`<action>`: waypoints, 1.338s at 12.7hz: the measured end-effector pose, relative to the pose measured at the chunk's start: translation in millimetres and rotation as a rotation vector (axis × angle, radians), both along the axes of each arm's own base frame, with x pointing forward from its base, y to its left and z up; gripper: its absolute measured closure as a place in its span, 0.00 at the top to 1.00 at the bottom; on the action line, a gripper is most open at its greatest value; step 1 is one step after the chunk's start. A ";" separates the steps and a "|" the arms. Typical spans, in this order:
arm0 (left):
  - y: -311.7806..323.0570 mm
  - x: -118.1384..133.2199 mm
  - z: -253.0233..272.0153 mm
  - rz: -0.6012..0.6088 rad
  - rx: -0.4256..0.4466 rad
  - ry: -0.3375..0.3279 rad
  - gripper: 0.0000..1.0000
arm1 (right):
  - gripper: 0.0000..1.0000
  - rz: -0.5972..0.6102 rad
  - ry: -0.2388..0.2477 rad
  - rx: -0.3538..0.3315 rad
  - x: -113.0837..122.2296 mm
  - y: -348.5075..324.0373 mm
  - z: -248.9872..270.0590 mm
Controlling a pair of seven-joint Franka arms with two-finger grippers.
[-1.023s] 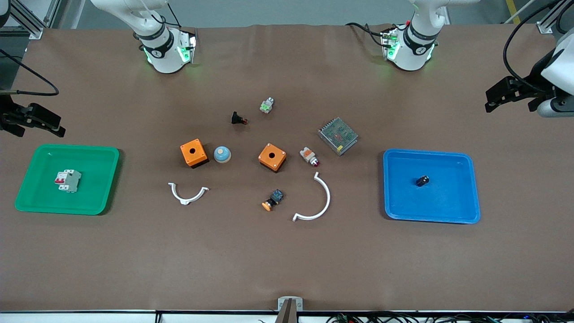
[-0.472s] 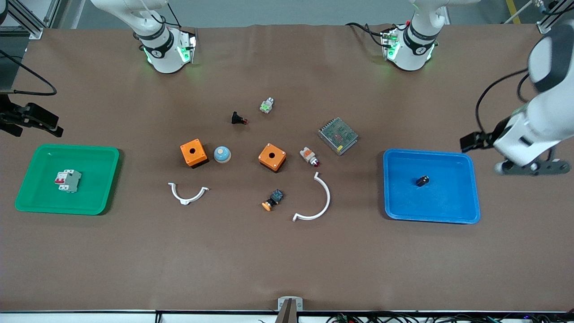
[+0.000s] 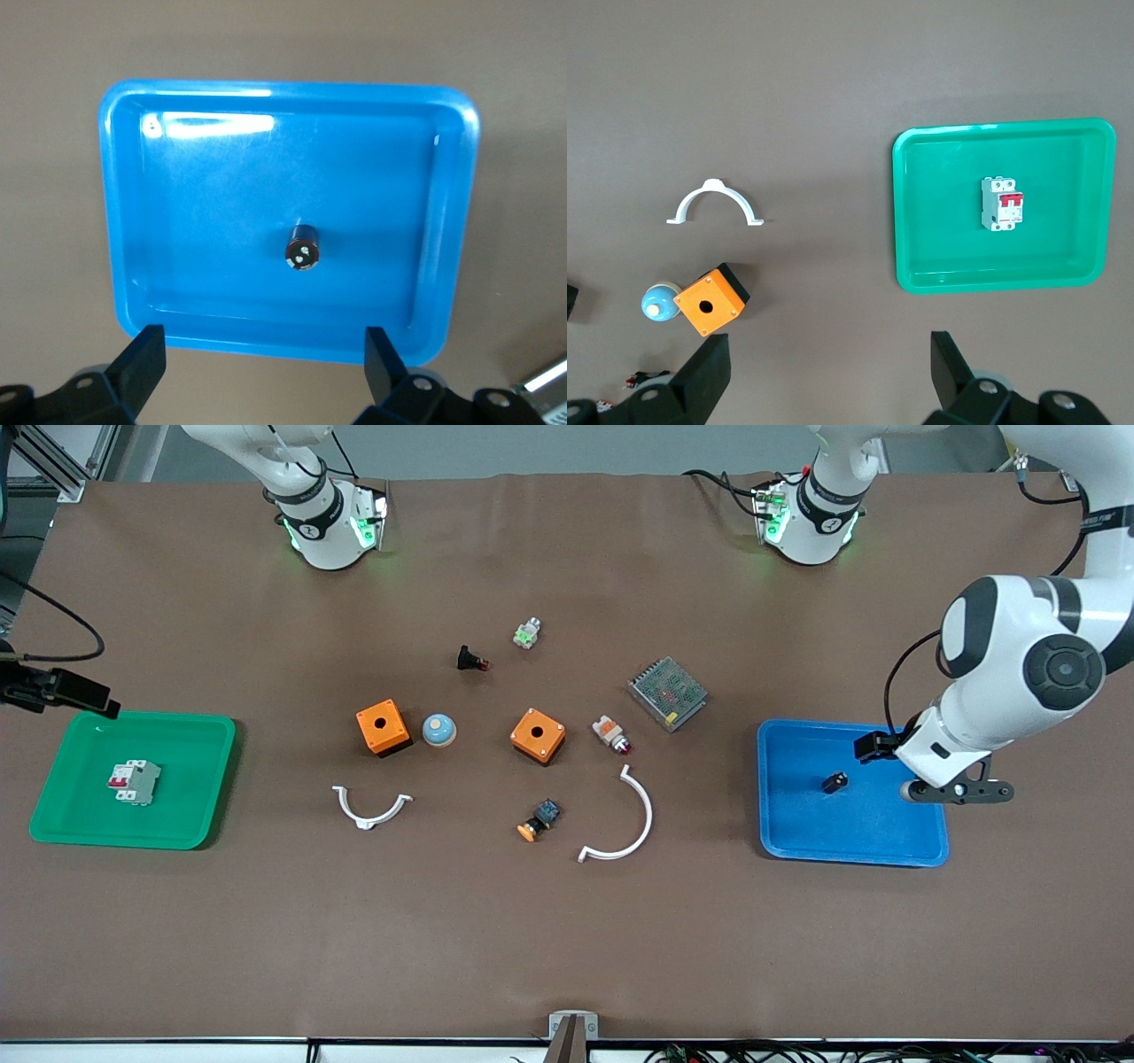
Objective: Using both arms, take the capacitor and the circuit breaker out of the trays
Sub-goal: 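Grasp the black capacitor with the left gripper while the right gripper lowers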
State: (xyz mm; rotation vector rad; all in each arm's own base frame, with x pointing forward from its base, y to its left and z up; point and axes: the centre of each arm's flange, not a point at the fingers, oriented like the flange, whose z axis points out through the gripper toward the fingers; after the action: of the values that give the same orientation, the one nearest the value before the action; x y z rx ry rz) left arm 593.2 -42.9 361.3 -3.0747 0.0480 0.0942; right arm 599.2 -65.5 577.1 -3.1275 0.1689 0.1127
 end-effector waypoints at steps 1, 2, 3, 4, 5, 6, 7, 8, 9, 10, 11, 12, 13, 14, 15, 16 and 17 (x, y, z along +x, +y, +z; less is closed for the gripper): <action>4.3 -4.8 -13.4 0.005 -0.004 -0.009 0.99 | 1.00 0.001 0.008 0.001 2.5 0.5 -5.5; 5.5 -9.3 -24.8 0.011 -0.015 -0.019 0.98 | 1.00 0.002 0.008 0.001 4.2 1.1 -7.7; 5.9 -13.9 -35.6 0.025 -0.033 -0.028 0.97 | 1.00 0.002 -0.001 0.001 6.3 1.3 -8.4; 6.7 -18.4 -45.8 0.037 -0.047 -0.031 0.94 | 1.00 0.001 -0.014 0.005 9.8 1.2 -10.7; 7.1 -21.7 -54.7 0.043 -0.054 -0.028 0.94 | 1.00 -0.005 -0.018 0.018 14.4 0.0 -17.6; 7.3 -23.2 -62.5 0.045 -0.057 -0.025 0.87 | 1.00 -0.017 -0.009 0.037 20.5 -4.1 -31.4; 7.0 -22.6 -68.8 0.045 -0.060 -0.029 0.82 | 1.00 -0.030 0.004 0.048 27.3 -10.2 -48.2; 6.8 -21.2 -75.5 0.045 -0.062 -0.035 0.81 | 1.00 -0.041 0.016 0.051 32.5 -16.1 -62.5; 6.5 -19.6 -83.5 0.045 -0.066 -0.042 0.81 | 1.00 -0.048 0.024 0.052 35.5 -20.3 -71.1; 6.1 -18.6 -92.5 0.045 -0.069 -0.044 0.79 | 1.00 -0.052 0.031 0.052 37.2 -22.8 -77.0; 5.9 -18.3 -101.4 0.045 -0.071 -0.041 0.78 | 1.00 -0.054 0.037 0.052 38.1 -24.4 -81.4; 5.7 -18.2 -109.3 0.045 -0.072 -0.038 0.78 | 1.00 -0.057 0.041 0.052 38.6 -26.3 -84.0; 5.4 -17.9 -115.2 0.045 -0.074 -0.038 0.72 | 1.00 -0.061 0.041 0.052 38.7 -28.4 -84.8; 5.2 -17.5 -119.8 0.045 -0.076 -0.039 0.72 | 1.00 -0.064 0.040 0.052 38.5 -30.4 -84.5; 5.0 -17.2 -123.8 0.045 -0.077 -0.041 0.69 | 1.00 -0.066 0.039 0.052 38.4 -31.7 -84.2; 4.9 -16.8 -127.6 0.045 -0.079 -0.044 0.69 | 1.00 -0.066 0.039 0.052 38.4 -31.9 -84.4; 4.7 -16.9 -131.2 0.046 -0.080 -0.043 0.69 | 1.00 -0.066 0.038 0.052 38.7 -31.9 -84.6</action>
State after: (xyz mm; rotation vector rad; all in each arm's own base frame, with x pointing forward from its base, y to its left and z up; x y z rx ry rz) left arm 576.3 -38.2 230.1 -3.1567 -0.0210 0.0297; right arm 637.8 -97.5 492.5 -3.0657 0.2654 0.1739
